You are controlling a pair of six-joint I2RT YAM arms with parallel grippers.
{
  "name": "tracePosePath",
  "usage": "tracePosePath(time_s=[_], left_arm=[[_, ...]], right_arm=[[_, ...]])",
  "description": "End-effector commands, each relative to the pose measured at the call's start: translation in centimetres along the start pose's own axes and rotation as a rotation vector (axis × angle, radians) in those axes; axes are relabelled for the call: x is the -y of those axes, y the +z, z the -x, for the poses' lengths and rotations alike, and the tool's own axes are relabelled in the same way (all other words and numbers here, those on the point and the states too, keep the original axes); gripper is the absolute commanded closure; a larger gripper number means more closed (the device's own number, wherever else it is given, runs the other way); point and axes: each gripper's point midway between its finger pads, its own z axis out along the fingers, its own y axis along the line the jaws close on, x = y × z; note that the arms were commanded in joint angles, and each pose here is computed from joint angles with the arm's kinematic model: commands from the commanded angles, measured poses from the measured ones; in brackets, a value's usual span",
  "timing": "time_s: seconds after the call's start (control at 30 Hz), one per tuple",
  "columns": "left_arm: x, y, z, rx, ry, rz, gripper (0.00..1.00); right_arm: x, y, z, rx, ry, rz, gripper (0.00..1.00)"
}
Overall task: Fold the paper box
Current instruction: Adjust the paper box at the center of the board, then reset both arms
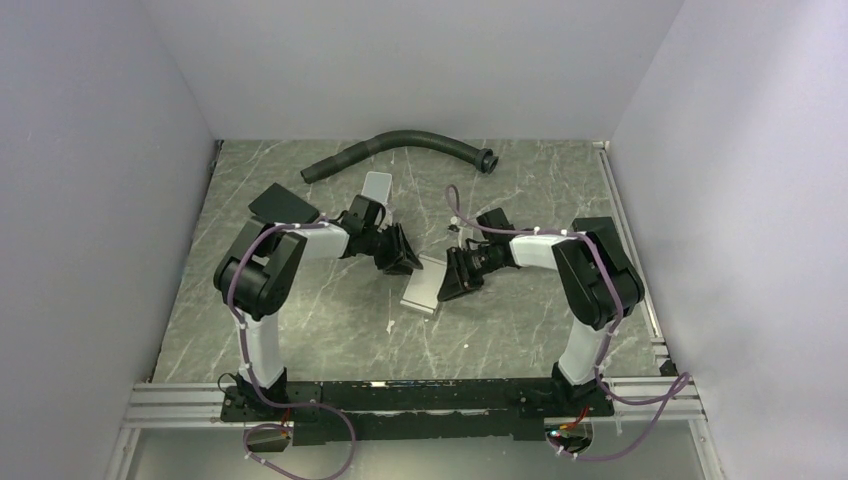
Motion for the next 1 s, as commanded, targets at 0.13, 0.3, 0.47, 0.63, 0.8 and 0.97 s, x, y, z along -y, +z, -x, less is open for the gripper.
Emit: tracePosePath(time_s=[0.13,0.3,0.47,0.63,0.8,0.97], left_arm=[[-1.4,-1.7,1.2,0.049,0.058,0.069,0.54],[-1.1,-4.5,2.4,0.125,0.097,0.099,0.49],[0.7,-9.5,3.4,0.277,0.238,0.134,0.46],[3.6,-17.0,3.6,0.551,0.389,0.101,0.13],[5.3,-24.0,1.9,0.771,0.43,0.04,0.01],[5.3,-27.2,-0.6,0.764,0.485,0.079,0.01]], right_arm=[[0.1,-2.7,2.6,0.115,-0.008,0.014,0.62],[0.5,-3.8,2.8,0.122,-0.02,-0.003,0.6],[-0.2,-8.7,5.8,0.242,-0.33,-0.198,0.59],[-1.8,-15.2,8.1,0.38,-0.705,-0.448,0.28],[-3.2,-20.1,8.3,0.527,-0.698,-0.53,0.01],[-4.2,-24.8,8.5,0.745,-0.525,-0.581,0.01]])
